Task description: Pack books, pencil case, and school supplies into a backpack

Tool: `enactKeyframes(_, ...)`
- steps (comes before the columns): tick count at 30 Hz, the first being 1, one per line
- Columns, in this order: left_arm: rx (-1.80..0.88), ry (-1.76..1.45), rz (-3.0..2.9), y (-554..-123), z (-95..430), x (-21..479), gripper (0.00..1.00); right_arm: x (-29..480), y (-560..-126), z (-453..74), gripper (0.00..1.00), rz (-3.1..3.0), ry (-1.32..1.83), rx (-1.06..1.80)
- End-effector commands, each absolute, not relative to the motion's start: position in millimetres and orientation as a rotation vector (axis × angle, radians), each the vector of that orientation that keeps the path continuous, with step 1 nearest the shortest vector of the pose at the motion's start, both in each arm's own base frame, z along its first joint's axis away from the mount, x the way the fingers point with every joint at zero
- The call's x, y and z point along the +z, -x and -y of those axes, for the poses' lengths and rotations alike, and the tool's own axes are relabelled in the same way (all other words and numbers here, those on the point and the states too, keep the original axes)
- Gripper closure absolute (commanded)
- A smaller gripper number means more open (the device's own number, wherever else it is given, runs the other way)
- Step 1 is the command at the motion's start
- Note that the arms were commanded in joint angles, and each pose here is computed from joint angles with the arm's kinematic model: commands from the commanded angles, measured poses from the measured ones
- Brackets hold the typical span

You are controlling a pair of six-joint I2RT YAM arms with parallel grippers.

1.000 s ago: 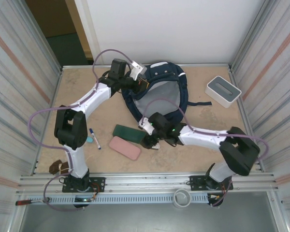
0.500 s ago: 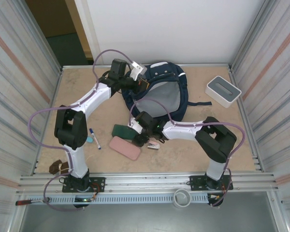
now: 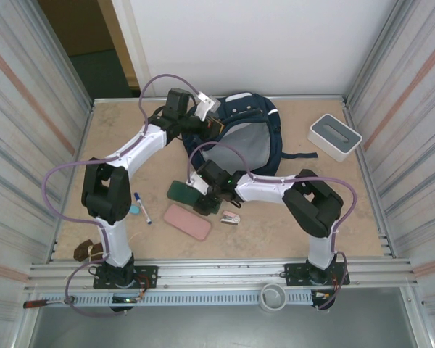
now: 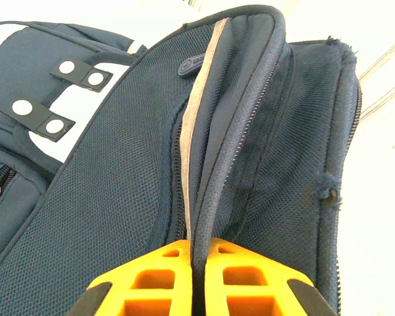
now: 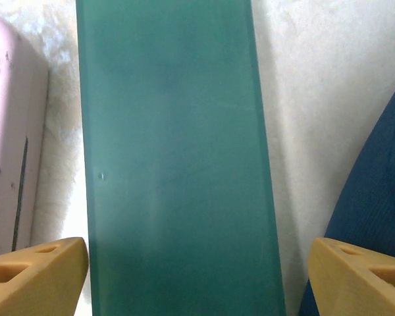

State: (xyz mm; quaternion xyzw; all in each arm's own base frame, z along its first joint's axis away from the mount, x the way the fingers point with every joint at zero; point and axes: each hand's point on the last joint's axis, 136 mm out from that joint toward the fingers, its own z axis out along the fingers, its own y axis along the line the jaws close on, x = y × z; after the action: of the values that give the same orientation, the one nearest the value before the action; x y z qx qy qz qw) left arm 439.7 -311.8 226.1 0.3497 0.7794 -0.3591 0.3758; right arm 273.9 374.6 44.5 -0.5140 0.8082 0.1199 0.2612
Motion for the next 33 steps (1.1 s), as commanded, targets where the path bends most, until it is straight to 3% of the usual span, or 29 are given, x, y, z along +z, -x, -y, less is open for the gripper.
enactKeyframes(1,-0.957,-0.923,-1.915,-439.9,314.9,245.5,1.00,37.5,-284.6,-373.6,0.08,-2.221,1.411,0.314)
enactKeyframes(7,-0.958,-0.928,-1.919,-438.6,315.0,242.5,1.00,18.3,-283.0,-372.9,0.09,-2.274,1.435,0.321)
enactKeyframes(16,-0.957,-0.927,-1.918,-438.6,314.6,243.4,1.00,22.1,-284.9,-375.5,0.36,-2.291,1.399,0.346)
enactKeyframes(24,-0.951,-0.912,-1.909,-441.1,314.8,250.5,1.00,95.4,-283.0,-368.1,0.47,-2.217,1.217,0.576)
enactKeyframes(33,-0.937,-0.852,-1.897,-451.5,313.6,262.6,1.00,160.8,-264.6,-319.9,0.48,-2.188,0.958,0.920)
